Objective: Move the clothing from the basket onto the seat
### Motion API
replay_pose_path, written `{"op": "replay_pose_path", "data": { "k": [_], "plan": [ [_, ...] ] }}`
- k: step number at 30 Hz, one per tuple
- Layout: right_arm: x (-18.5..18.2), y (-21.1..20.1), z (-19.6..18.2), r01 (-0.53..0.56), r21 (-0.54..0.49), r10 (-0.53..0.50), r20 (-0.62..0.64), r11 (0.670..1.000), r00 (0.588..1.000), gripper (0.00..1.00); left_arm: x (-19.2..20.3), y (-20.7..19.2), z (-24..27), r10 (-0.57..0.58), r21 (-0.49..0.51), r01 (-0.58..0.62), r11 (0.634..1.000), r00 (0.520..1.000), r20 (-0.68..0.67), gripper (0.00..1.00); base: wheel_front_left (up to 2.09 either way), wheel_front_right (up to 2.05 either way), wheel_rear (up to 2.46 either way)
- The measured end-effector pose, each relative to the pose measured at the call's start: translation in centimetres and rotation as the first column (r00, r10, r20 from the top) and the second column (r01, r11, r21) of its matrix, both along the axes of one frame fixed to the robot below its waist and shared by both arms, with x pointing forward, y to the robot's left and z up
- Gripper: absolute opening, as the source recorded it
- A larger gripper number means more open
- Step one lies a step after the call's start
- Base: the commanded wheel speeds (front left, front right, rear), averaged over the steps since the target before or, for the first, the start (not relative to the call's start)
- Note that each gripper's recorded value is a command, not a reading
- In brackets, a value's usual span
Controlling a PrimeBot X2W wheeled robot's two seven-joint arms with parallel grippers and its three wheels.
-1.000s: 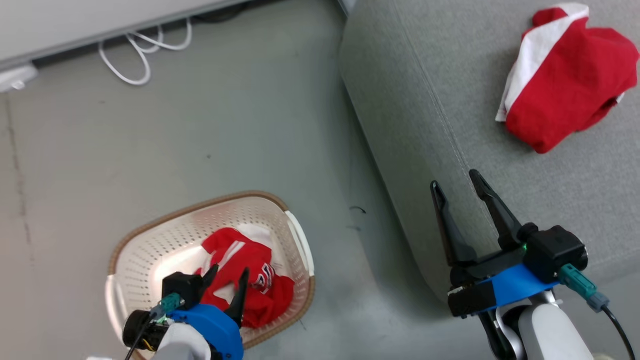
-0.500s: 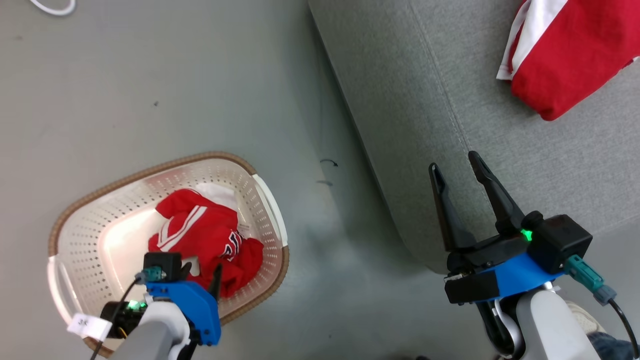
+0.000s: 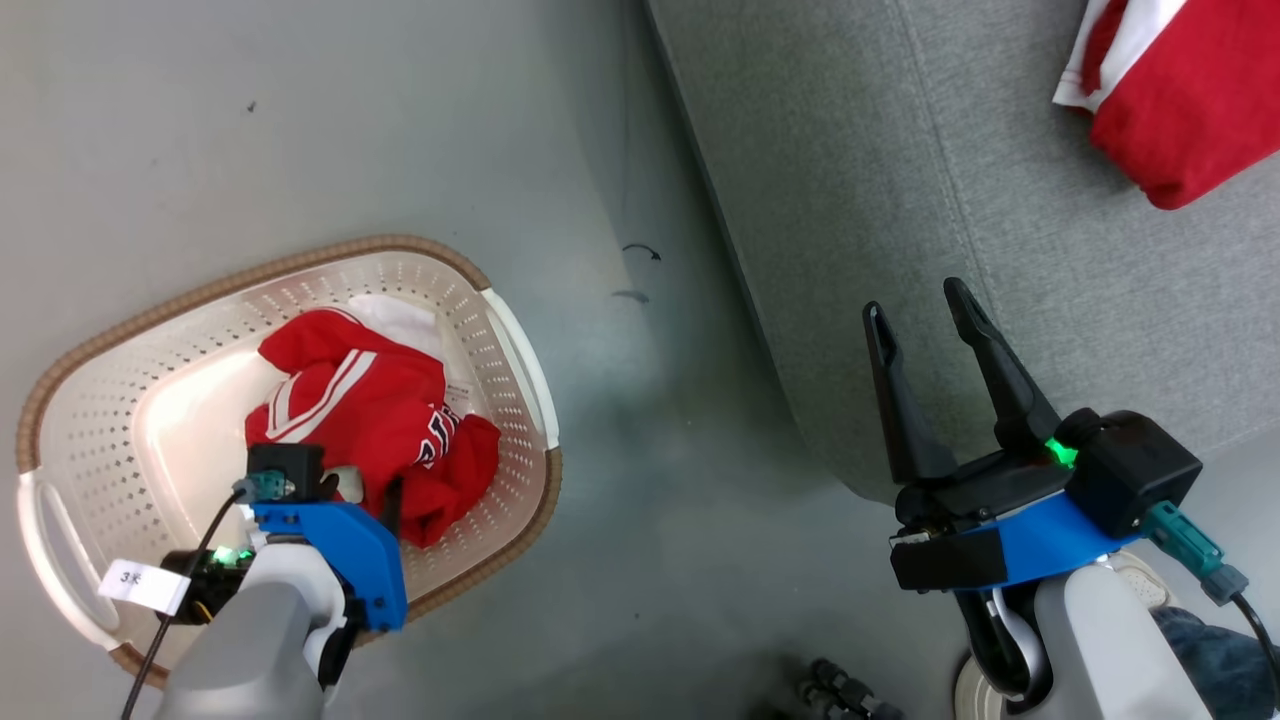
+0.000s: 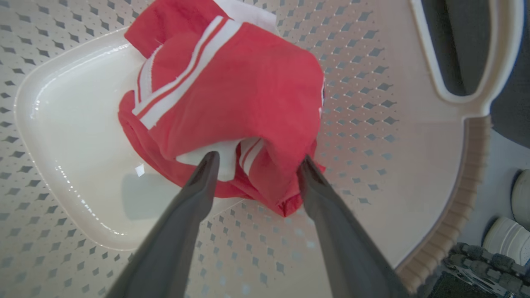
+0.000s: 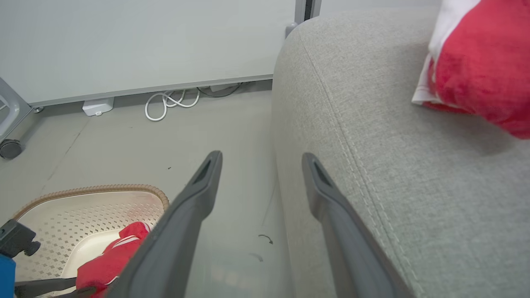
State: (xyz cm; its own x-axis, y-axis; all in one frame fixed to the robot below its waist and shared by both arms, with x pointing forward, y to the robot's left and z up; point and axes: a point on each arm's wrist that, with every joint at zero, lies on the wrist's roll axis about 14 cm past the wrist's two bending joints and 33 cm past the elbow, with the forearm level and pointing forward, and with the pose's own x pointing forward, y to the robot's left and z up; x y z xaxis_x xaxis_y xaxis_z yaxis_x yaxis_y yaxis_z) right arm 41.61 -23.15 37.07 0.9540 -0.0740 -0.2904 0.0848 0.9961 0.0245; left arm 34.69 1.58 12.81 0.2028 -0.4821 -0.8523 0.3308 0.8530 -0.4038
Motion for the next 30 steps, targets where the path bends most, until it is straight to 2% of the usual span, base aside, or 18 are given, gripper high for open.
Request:
{"op": "replay_pose_path", "data": {
  "k": [5,6,7,8,9,10,11,30],
  "plan": [
    [0.3,0.1,-1.0,-0.004,0.004,0.004,-0.019,1.0,1.0,1.0,0.3,0.1,-1.0,0.0,0.002,0.0,1.0,1.0,-0.01,1.0,0.0,0.0,0.0],
    [0.3,0.1,-1.1,-0.004,0.005,0.004,-0.022,1.0,1.0,1.0,0.2,0.1,-1.1,-0.002,0.001,0.002,1.0,1.0,-0.009,0.94,0.0,0.0,0.0],
    [0.3,0.1,-1.2,-0.004,0.004,0.004,-0.023,1.0,1.0,1.0,0.1,0.1,-1.2,-0.005,0.001,0.005,1.0,1.0,-0.012,0.49,0.0,0.0,0.0],
    [0.3,0.1,-1.3,-0.003,0.004,0.003,-0.026,1.0,1.0,1.0,0.0,0.1,-1.3,-0.011,0.002,0.011,1.0,1.0,-0.017,0.49,0.0,0.0,0.0],
    [0.3,0.0,-1.4,-0.002,0.003,0.002,-0.028,1.0,1.0,1.0,0.1,0.0,-1.3,-0.014,-0.001,0.014,1.0,1.0,-0.015,0.36,0.0,0.0,0.0],
    [0.3,0.0,-1.5,-0.002,0.002,0.002,-0.03,1.0,1.0,1.0,0.3,-0.1,-1.3,-0.013,-0.005,0.013,1.0,1.0,-0.013,0.08,0.0,0.0,0.0],
    [0.3,0.0,-1.6,-0.001,0.001,0.001,-0.03,1.0,1.0,1.0,0.4,-0.2,-1.3,-0.014,-0.009,0.014,1.0,1.0,-0.008,0.0,0.0,0.0,0.0],
    [1.1,0.7,-1.0,-0.027,0.008,0.027,-0.002,1.0,1.0,1.0,1.5,-0.6,0.5,0.004,-0.068,-0.001,0.998,0.999,0.041,0.0,0.0,0.0,0.0]
  ]
}}
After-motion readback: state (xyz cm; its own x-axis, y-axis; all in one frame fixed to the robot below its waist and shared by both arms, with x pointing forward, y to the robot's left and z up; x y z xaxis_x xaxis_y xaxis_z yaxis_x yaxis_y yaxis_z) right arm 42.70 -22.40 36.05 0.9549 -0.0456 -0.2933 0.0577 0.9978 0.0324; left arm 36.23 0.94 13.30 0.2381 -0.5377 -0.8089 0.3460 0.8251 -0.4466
